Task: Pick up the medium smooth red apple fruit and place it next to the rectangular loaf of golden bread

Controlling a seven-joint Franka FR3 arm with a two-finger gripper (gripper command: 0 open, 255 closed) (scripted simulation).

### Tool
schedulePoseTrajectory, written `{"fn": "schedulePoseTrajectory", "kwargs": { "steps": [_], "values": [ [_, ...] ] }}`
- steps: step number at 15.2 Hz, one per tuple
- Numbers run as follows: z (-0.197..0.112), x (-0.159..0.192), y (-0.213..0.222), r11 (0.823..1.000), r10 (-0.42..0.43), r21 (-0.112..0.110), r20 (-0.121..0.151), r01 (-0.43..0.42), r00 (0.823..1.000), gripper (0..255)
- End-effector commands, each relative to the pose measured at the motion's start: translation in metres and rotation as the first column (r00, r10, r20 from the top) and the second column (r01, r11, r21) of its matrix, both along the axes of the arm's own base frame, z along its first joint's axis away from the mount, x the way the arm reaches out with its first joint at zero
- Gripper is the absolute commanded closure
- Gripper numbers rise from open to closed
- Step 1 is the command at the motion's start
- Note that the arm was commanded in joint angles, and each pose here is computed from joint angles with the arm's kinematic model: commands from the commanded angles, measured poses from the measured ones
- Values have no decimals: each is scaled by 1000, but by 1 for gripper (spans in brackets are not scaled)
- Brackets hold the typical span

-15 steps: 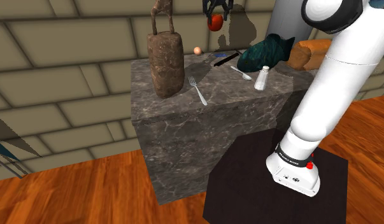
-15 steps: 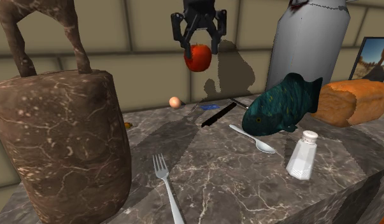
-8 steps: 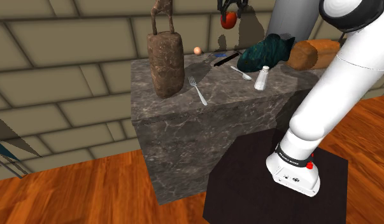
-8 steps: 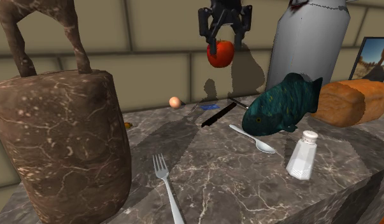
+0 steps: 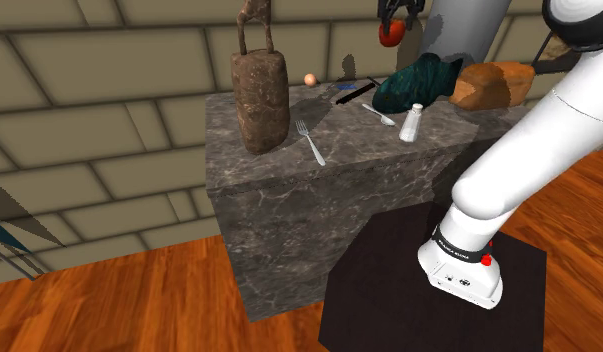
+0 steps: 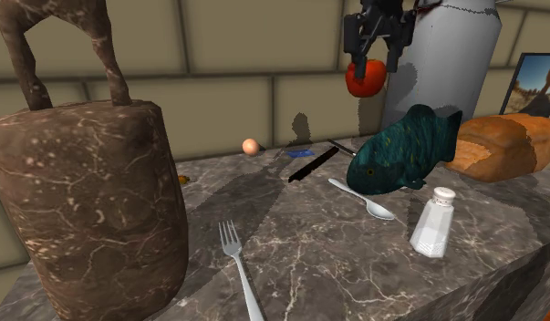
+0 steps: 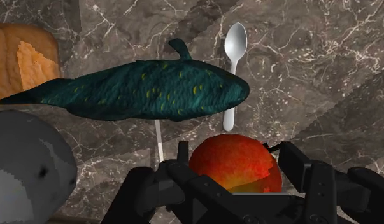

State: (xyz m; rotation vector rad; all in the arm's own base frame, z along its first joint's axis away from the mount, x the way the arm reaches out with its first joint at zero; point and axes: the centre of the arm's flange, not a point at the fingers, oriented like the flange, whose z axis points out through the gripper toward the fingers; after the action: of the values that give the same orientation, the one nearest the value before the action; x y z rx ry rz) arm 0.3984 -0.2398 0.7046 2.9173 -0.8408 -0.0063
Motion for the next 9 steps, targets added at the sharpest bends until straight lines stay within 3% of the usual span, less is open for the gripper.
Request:
{"fn": "schedulePoseTrajectory", "kwargs": {
  "steps": [1, 9],
  "values": [
    [1, -24, -19, 1000, 1, 1, 0, -1, 1000, 255],
    [1, -106, -85, 1000, 1, 1, 0, -1, 1000, 255]
  ]
}}
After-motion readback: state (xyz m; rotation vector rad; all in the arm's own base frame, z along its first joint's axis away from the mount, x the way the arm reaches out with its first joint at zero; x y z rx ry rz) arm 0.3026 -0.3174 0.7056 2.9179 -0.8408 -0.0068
